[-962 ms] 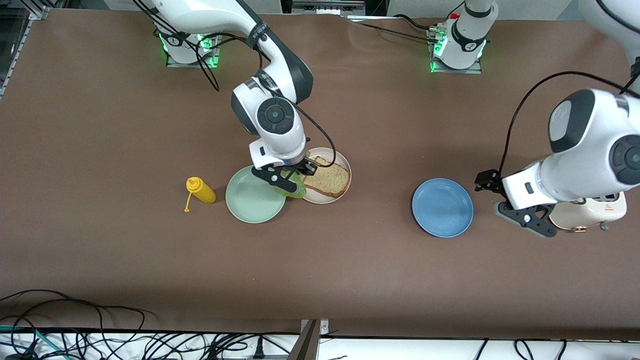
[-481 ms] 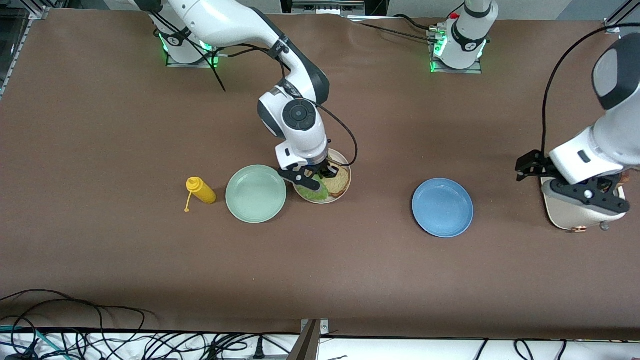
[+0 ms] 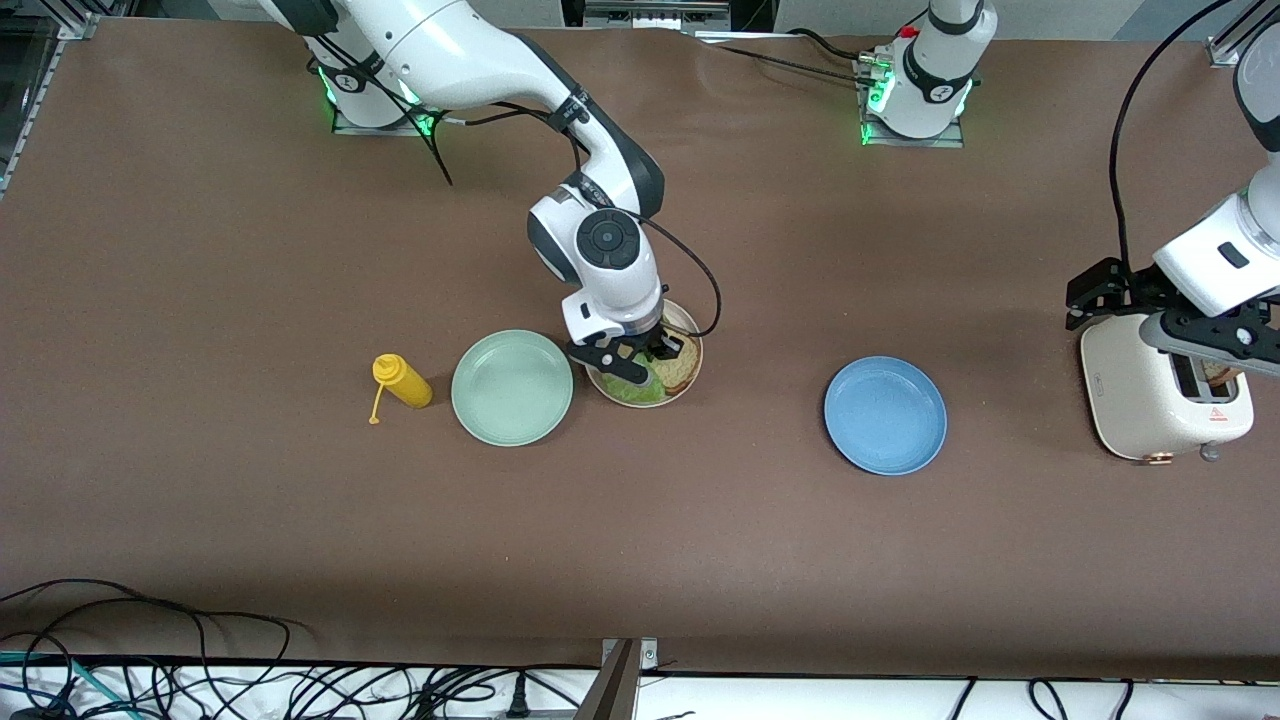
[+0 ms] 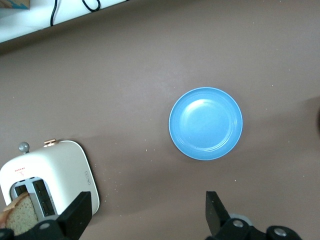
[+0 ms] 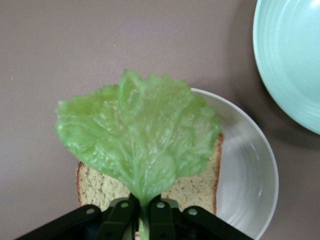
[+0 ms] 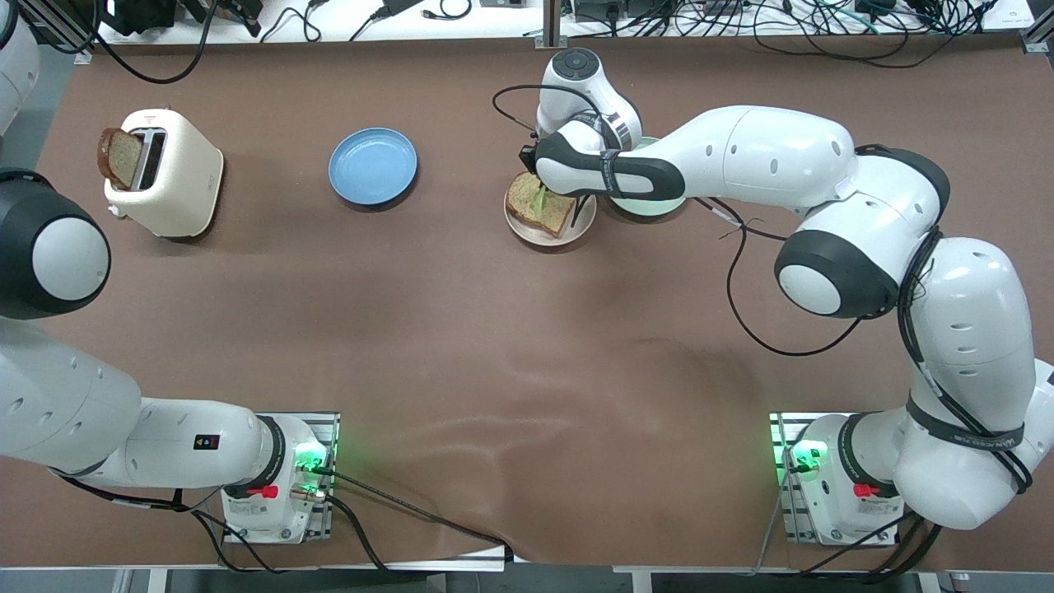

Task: Make sandwich on beige plate with both arms
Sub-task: 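Open the right gripper and withdraw it from the sandwich, then reach the right gripper to the yellow mustard bottle, then close the right gripper around the mustard bottle, then lift the mustard bottle with the right gripper over the mint plate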

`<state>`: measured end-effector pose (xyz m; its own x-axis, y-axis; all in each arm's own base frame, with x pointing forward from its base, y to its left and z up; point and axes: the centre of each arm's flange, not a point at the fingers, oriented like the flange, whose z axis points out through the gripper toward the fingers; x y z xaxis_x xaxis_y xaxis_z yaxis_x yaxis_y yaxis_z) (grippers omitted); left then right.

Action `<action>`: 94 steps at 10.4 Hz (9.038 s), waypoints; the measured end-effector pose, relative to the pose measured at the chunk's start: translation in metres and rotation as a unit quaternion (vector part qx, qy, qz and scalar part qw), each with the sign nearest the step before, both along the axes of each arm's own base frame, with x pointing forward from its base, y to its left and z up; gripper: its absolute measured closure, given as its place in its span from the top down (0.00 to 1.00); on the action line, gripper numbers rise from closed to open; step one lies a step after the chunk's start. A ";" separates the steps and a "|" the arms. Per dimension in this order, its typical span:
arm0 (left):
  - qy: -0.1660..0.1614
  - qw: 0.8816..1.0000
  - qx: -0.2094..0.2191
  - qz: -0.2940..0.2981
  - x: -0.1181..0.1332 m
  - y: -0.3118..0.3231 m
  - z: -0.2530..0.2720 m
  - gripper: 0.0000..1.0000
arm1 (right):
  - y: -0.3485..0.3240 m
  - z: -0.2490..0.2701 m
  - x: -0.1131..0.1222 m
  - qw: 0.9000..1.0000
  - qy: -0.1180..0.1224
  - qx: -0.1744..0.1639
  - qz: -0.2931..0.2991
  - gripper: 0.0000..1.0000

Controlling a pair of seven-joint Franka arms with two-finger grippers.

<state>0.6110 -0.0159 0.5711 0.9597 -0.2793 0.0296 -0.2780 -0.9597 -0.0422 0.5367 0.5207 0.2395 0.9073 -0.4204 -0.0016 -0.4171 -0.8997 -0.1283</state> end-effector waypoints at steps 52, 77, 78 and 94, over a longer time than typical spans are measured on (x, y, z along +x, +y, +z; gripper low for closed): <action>0.082 0.995 -0.018 0.049 -0.048 -0.007 -0.007 1.00 | -0.515 -0.012 0.020 0.756 -0.199 0.136 0.609 1.00; 0.099 0.994 -0.017 0.049 -0.052 -0.008 -0.010 1.00 | -0.455 -0.054 0.049 0.741 -0.207 0.138 0.624 0.56; 0.099 0.994 -0.017 0.049 -0.052 -0.008 -0.010 1.00 | -0.455 -0.054 0.050 0.740 -0.207 0.137 0.625 0.45; 0.099 0.994 -0.018 0.049 -0.052 -0.008 -0.009 1.00 | -0.250 0.100 0.063 0.801 -0.006 -0.065 0.595 0.18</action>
<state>0.5587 -0.0239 0.5617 0.9703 -0.1869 -0.1539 -0.1832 -0.9824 0.0378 0.5993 0.2706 0.3397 0.6652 0.7465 -0.0162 0.7466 -0.6652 0.0013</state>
